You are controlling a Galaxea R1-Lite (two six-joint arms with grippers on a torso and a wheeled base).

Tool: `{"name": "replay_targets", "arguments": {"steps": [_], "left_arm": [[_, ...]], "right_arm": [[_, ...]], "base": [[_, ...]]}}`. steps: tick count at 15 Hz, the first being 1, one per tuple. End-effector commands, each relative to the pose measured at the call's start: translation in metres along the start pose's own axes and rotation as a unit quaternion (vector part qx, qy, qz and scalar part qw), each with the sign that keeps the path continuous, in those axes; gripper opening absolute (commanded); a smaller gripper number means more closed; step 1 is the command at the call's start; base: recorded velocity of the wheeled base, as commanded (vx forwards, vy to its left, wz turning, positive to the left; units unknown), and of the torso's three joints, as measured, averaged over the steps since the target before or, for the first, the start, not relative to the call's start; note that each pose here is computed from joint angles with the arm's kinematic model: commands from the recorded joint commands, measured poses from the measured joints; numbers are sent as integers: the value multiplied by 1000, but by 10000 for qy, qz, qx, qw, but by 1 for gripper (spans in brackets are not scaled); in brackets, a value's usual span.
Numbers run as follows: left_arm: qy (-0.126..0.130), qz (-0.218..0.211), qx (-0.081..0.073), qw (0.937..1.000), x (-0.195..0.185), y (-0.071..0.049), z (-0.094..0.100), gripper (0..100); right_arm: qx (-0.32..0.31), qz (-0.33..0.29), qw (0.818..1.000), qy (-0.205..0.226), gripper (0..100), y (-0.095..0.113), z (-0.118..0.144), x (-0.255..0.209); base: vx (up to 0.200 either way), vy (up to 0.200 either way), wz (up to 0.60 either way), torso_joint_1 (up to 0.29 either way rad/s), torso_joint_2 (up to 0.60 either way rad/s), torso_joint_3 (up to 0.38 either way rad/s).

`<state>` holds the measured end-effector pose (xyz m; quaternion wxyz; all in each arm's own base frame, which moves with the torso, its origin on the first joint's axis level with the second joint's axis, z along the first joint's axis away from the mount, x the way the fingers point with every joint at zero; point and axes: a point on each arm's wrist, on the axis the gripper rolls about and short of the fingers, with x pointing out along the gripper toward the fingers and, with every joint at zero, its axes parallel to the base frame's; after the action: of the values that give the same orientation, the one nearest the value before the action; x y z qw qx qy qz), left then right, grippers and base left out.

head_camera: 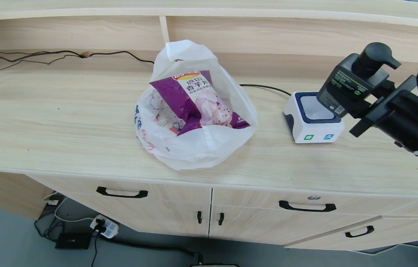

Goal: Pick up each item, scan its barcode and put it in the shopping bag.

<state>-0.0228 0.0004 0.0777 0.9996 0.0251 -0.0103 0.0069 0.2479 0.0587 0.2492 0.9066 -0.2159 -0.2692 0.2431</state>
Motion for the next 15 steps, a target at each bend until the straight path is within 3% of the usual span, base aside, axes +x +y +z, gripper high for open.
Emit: {"name": "replay_targets", "arguments": {"steps": [1,3,9,15], "left_arm": [[-3,3,1,10000,0,0,0,100],[-3,3,-14,10000,0,0,0,100],[-3,3,-30,10000,0,0,0,100],[-3,3,-53,10000,0,0,0,100]], "right_arm": [[243,4,9997,-33,0,3,19,-17],[431,21,9991,29,0,3,25,-23],[905,-409,9949,199,0,-9,24,-35],[1401,-448,9880,475,0,-16,17,-28]], "base": [[0,0,0,0,0,0],[0,0,0,0,0,0],[0,0,600,2,5,1],[0,33,500,1,3,4]]}}
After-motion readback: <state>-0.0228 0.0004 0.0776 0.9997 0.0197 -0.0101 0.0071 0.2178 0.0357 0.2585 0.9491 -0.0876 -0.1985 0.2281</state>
